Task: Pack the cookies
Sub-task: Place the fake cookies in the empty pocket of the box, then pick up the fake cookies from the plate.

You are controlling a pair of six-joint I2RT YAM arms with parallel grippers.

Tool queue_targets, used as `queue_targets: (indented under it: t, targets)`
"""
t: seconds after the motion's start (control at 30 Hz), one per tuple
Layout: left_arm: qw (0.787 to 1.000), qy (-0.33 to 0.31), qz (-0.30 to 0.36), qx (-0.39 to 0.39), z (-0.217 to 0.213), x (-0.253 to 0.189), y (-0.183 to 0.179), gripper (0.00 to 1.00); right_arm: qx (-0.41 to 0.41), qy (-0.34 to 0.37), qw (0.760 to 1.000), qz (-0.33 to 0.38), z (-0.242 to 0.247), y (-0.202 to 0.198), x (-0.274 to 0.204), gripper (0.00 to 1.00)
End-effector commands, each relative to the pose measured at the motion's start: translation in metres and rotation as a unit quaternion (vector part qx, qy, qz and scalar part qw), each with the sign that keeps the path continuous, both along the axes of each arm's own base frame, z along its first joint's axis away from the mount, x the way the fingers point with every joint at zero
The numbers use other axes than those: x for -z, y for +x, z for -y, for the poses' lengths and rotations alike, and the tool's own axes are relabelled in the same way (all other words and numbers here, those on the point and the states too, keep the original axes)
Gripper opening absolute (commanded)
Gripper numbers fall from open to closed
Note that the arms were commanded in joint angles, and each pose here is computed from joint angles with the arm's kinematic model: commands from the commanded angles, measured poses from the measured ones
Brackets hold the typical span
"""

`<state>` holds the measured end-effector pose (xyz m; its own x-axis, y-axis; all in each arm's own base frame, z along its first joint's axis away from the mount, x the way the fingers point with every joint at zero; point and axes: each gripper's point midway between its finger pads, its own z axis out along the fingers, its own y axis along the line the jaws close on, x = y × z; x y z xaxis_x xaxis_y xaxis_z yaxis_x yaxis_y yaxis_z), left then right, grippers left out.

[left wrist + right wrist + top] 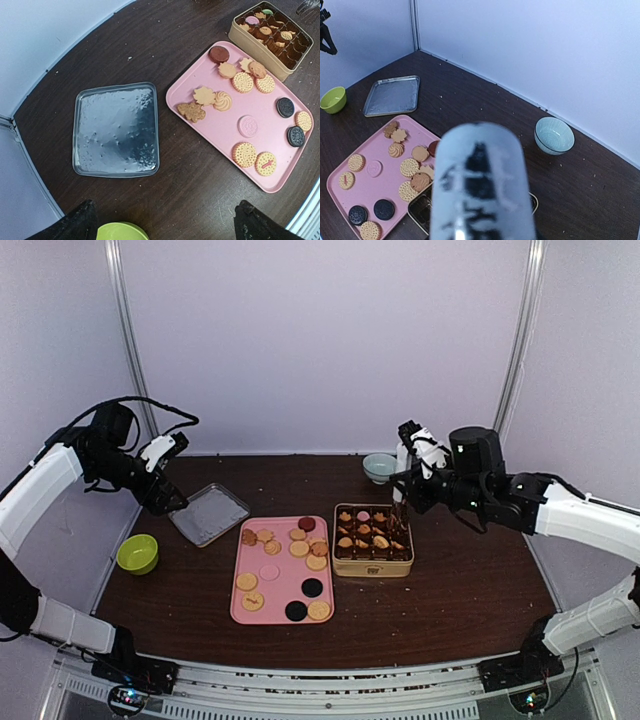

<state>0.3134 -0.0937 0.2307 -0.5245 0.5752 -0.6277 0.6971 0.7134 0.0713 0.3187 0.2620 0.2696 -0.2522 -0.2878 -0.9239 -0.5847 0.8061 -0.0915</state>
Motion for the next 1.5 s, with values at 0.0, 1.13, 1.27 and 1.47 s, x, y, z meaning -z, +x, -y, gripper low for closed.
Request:
queue_targets:
  t: [0.0, 1.13, 1.27, 1.47]
  targets:
    - [1.0, -0.004, 0.015, 0.001, 0.0, -0.011, 0.004, 0.98, -0.034, 0.068, 0.996, 0.049, -0.032, -0.006, -0.061, 0.32]
    - [1.0, 0.009, 0.008, -0.006, -0.013, 0.004, -0.003, 0.98, -0.131, 0.081, 0.988, -0.033, -0.277, 0.04, 0.045, 0.38]
    - [1.0, 0.008, 0.008, -0.007, -0.013, 0.003, -0.003, 0.98, -0.122, 0.075, 0.989, -0.033, -0.277, 0.044, 0.056, 0.39]
    - [1.0, 0.009, 0.008, -0.007, -0.013, 0.003, -0.003, 0.98, -0.122, 0.068, 0.989, -0.04, -0.276, 0.042, 0.066, 0.37]
